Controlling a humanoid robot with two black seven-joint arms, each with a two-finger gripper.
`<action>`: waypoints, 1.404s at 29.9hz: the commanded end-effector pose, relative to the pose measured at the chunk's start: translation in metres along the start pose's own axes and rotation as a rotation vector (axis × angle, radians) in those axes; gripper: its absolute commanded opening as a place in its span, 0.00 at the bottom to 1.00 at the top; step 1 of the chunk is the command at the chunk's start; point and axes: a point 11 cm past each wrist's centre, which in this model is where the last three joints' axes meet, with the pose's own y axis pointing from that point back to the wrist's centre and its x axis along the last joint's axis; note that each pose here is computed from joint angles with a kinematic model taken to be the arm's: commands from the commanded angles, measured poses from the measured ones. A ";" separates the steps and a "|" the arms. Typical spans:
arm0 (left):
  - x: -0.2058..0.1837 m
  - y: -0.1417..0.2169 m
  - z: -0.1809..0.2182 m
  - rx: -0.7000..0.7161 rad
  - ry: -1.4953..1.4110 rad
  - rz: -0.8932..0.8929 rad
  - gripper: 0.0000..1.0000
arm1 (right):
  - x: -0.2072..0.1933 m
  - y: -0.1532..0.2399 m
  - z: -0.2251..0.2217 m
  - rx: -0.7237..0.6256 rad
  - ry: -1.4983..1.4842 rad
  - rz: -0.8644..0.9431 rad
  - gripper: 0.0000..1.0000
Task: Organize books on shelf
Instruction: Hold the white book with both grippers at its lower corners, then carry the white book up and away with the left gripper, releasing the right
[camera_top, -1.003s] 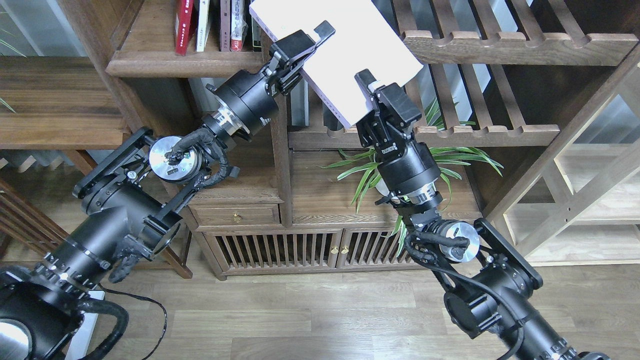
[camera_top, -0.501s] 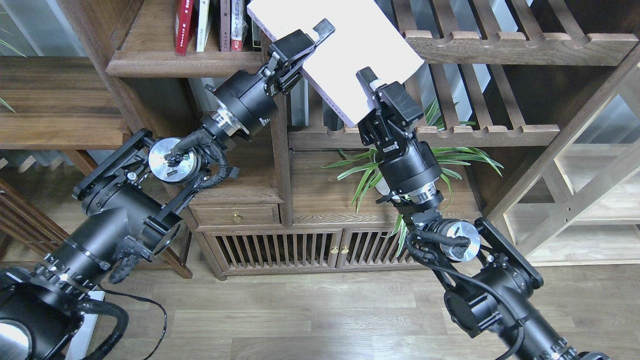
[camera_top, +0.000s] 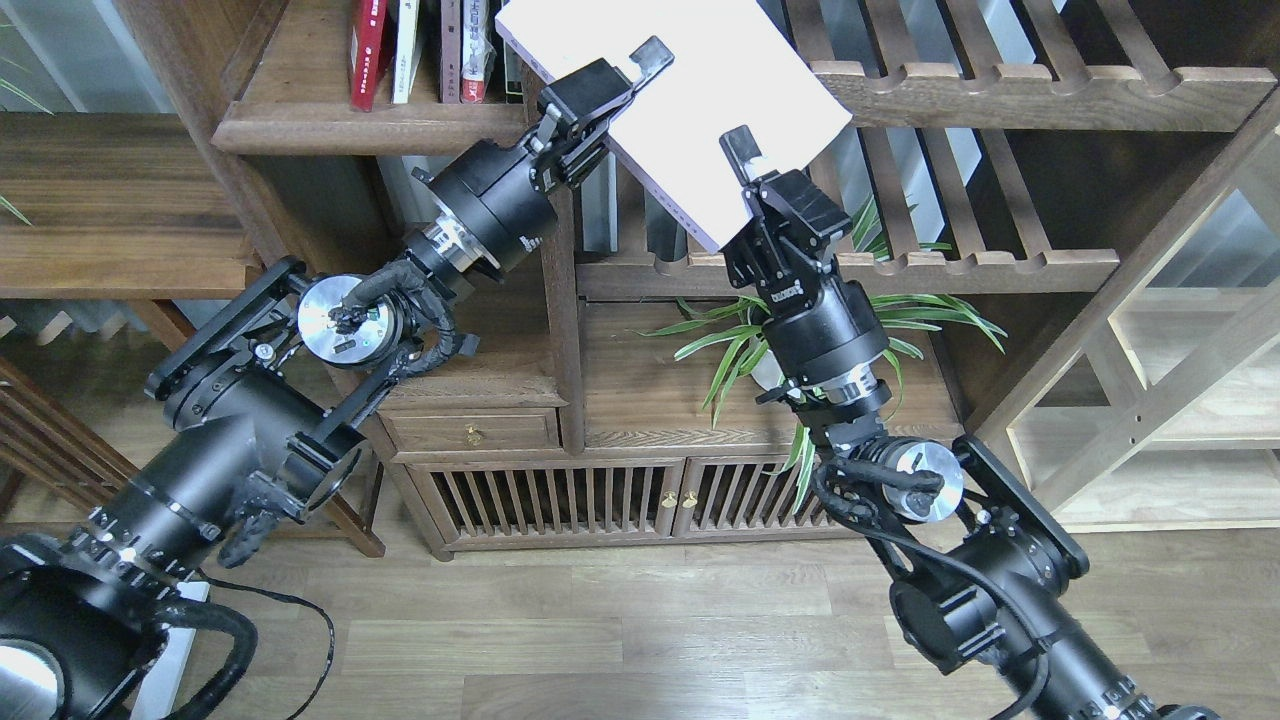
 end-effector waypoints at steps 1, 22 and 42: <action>0.000 0.000 0.000 -0.001 0.000 -0.002 0.05 | 0.000 -0.001 0.003 -0.005 -0.006 -0.002 0.04; 0.003 0.004 -0.002 -0.005 0.001 0.002 0.05 | 0.000 -0.002 0.004 0.001 -0.008 -0.006 0.47; 0.031 0.055 0.025 0.074 -0.266 0.111 0.05 | -0.001 -0.001 -0.009 0.018 0.027 -0.004 0.65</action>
